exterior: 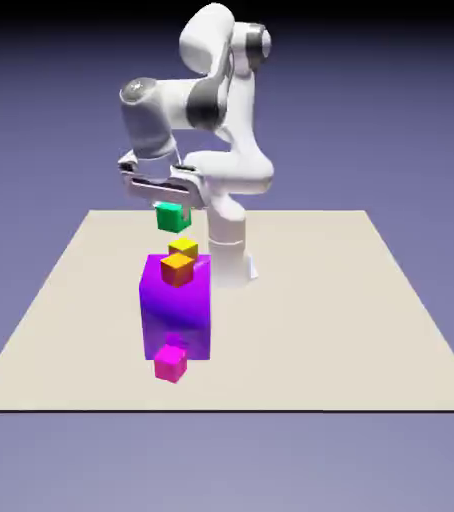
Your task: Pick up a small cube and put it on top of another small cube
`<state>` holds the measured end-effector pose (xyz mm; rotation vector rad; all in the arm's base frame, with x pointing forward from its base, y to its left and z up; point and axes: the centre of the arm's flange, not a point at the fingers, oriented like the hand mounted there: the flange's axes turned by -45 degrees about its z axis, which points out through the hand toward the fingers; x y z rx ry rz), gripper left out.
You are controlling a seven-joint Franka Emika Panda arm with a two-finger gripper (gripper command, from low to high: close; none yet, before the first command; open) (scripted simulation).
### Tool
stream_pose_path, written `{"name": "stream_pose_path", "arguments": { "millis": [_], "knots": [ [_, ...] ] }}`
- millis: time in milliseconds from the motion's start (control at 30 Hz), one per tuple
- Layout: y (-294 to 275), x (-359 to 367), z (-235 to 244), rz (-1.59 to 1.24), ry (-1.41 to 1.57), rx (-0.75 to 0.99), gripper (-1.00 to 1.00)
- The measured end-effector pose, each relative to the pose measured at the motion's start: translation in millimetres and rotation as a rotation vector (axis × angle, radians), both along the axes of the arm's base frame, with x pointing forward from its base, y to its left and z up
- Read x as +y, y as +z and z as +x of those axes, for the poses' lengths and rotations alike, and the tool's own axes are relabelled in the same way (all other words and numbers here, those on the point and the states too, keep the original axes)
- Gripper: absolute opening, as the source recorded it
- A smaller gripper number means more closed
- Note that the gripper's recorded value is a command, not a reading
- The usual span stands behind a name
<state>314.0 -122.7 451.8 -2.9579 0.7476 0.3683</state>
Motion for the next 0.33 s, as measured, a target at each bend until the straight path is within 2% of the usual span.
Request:
{"name": "stream_pose_path", "arguments": {
  "millis": [67, 200, 233, 333],
  "knots": [
    [1, 2, -4, -0.006, 0.003, 0.001, -1.00],
    [-59, 7, -13, -0.006, 0.003, 0.001, -1.00],
    [-68, 8, -15, -0.005, 0.003, 0.001, 1.00],
    [-53, 6, -12, -0.008, 0.003, 0.002, 1.00]
  ]
}}
